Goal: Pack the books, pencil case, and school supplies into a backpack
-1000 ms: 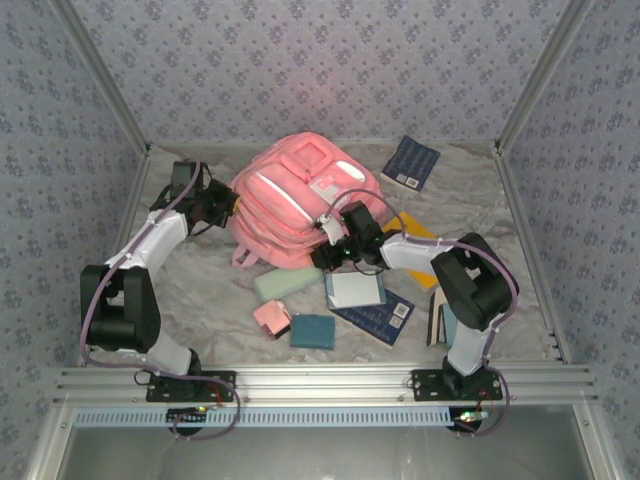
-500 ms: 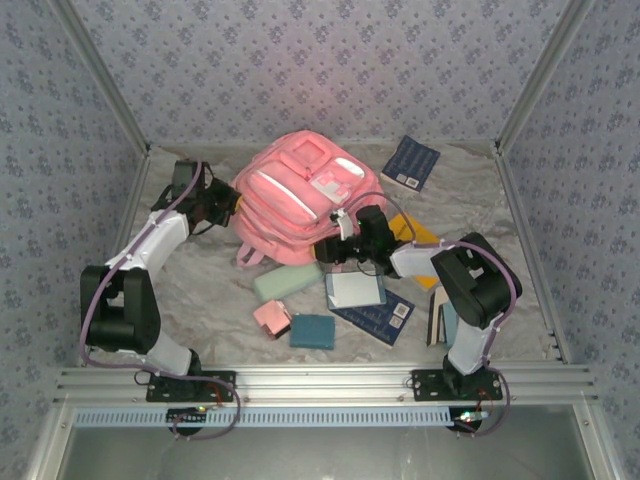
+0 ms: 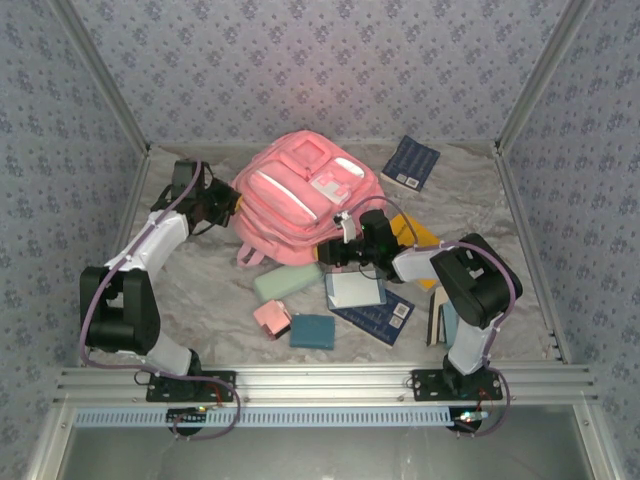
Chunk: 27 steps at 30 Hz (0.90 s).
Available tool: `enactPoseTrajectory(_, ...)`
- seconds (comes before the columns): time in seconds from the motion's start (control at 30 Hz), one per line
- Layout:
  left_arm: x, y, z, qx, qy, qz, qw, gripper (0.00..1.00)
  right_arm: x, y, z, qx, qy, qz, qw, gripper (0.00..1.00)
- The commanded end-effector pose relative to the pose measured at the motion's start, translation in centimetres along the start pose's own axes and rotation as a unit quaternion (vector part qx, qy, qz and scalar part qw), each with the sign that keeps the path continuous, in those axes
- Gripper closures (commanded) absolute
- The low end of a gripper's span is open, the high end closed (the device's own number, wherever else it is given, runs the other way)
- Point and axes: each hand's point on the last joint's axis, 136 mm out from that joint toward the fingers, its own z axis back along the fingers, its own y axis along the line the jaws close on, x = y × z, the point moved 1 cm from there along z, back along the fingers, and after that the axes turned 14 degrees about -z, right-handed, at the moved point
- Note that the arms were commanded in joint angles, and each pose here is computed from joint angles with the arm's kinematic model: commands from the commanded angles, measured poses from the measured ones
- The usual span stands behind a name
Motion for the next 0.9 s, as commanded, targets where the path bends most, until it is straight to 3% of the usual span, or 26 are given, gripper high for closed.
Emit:
enactPoseTrajectory(0.0, 0.5, -3.0, 2.5, -0.043, -0.02, -0.005, 0.999, 1.0, -0.8, -0.1, 0.1, -0.021, 0.018, 0.02, 0.999, 0.75)
enactPoseTrajectory(0.27, 0.3, -3.0, 2.7, -0.041, -0.02, -0.003, 0.999, 1.0, -1.1, 0.8, 0.1, -0.033, 0.037, 0.049, 0.998, 1.0)
enactPoseTrajectory(0.87, -0.4, -3.3, 2.9, -0.037, -0.024, -0.012, 0.999, 1.0, 0.9, 7.2, -0.2, 0.01, 0.038, 0.101, 0.994, 1.0)
